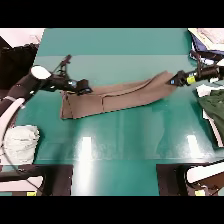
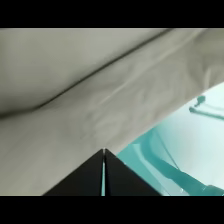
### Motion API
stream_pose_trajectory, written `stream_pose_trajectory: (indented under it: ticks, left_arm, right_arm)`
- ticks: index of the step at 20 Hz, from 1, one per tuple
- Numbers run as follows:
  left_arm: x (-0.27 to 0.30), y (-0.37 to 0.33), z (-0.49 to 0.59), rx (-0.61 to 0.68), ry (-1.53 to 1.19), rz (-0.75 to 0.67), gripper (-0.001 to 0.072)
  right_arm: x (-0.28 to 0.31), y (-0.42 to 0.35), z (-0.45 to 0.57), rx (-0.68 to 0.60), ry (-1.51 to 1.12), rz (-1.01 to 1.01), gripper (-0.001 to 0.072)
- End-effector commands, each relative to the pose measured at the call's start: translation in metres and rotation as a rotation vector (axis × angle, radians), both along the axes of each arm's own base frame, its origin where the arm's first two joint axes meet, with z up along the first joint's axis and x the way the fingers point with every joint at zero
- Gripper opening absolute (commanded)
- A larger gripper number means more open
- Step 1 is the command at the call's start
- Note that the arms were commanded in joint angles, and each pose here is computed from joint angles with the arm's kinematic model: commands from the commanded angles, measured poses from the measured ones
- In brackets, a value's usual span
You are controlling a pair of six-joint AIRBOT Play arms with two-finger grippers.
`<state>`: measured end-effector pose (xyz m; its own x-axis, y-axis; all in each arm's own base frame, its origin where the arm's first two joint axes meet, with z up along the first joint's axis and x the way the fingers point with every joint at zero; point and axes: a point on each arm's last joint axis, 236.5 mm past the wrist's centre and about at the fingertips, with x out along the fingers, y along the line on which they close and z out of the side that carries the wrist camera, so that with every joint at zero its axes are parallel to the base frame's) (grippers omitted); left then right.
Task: Fold the shirts.
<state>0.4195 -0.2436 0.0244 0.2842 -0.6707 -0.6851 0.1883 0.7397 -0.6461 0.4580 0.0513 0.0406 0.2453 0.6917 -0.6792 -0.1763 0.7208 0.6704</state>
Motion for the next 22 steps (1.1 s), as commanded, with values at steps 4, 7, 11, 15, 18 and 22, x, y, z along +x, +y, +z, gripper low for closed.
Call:
stream_pose_trajectory:
  ticks: [4, 7, 11, 15, 18, 22]
  left_arm:
    - [0.019, -0.105, -0.048, -0.006, 0.053, -0.143, 0.0026]
    - [0.019, -0.124, -0.077, -0.004, 0.116, -0.15, 0.0026]
    - [0.021, -0.125, -0.089, -0.004, 0.138, -0.137, 0.0026]
    - [0.021, -0.125, -0.084, -0.002, 0.134, -0.155, 0.0026]
    - [0.024, -0.121, -0.061, -0.008, 0.118, -0.204, 0.0026]
    - [0.034, -0.078, -0.013, 0.136, 0.0, -0.266, 0.0026]
  right_arm:
    - [-0.003, 0.1, 0.139, 0.028, -0.274, 0.198, 0.0016]
    - [-0.016, 0.155, 0.177, 0.032, -0.389, 0.308, 0.0016]
    - [-0.032, 0.212, 0.193, 0.055, -0.444, 0.409, 0.0016]
    - [-0.045, 0.238, 0.171, 0.066, -0.402, 0.465, 0.0016]
    - [-0.046, 0.244, 0.171, 0.071, -0.411, 0.471, 0.0016]
    - [-0.044, 0.25, 0.173, 0.076, -0.428, 0.462, 0.0016]
